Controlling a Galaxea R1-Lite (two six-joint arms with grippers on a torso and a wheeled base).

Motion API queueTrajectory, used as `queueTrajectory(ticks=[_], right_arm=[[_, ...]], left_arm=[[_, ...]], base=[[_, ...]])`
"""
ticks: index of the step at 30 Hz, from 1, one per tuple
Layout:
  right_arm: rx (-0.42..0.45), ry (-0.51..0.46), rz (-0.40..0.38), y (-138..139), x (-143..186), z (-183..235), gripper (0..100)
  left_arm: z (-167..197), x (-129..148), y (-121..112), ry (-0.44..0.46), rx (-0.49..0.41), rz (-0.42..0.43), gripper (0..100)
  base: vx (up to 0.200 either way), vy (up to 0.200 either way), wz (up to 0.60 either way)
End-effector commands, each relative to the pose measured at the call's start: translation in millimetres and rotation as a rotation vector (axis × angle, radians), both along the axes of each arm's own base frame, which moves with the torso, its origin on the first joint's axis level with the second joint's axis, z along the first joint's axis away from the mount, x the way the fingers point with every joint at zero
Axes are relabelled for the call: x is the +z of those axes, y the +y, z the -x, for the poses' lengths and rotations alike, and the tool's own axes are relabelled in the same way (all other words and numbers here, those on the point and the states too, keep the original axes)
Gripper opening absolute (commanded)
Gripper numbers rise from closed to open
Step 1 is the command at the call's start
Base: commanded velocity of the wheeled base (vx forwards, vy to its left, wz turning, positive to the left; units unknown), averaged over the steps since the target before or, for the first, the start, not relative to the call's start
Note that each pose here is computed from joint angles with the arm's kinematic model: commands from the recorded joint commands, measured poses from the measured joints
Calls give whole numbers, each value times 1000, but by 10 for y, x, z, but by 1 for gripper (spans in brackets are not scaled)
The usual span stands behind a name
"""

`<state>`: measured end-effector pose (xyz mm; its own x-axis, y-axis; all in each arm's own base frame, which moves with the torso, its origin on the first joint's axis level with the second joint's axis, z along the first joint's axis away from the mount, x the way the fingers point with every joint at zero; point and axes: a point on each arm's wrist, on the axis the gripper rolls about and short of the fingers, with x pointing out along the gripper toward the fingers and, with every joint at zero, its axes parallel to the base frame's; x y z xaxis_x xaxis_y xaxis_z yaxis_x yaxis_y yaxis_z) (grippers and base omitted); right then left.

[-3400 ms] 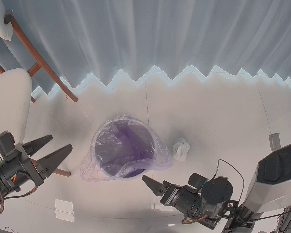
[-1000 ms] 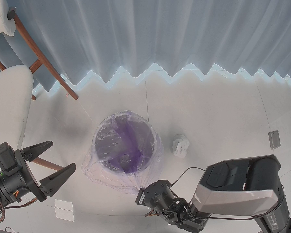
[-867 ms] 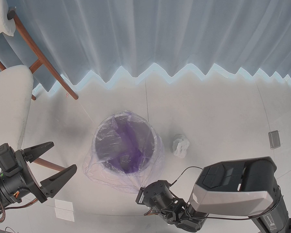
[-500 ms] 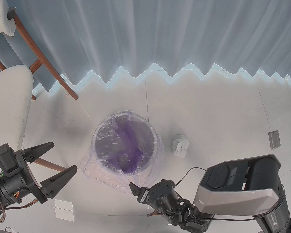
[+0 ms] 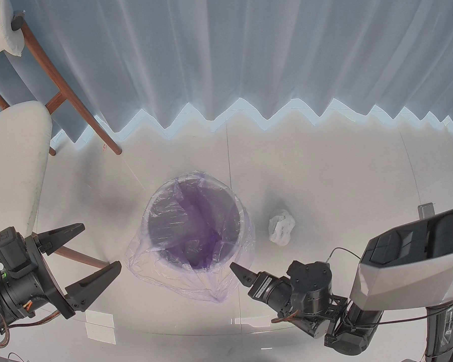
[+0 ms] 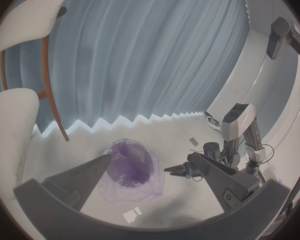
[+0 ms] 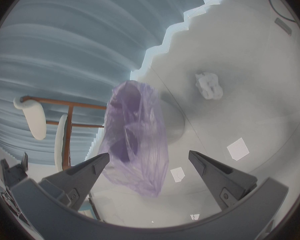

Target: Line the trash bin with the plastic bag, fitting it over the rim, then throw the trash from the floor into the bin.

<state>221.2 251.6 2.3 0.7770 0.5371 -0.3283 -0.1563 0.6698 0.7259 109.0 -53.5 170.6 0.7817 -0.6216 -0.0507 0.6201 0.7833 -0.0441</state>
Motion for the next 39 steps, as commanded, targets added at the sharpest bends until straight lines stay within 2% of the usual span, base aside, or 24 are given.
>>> queueTrajectory(ticks=[1,10,26,39], right_arm=[[-38,-34,-34,-32,94,-176,100],[-81,-54,-32,6,37,-496,100],[-64,-88,-62,123,143,-572,100],[-78,-73,-44,121,15,-615,100]], left_arm=[[0,-13,0,4,-1,-4,100],[-4,-38,-2,15,-2,-9,100],[2,-54,0,14,-3,-20,100],[6,-61,3,2,-1,-38,100]], base=[[0,0,0],[0,0,0],[0,0,0],[0,0,0]])
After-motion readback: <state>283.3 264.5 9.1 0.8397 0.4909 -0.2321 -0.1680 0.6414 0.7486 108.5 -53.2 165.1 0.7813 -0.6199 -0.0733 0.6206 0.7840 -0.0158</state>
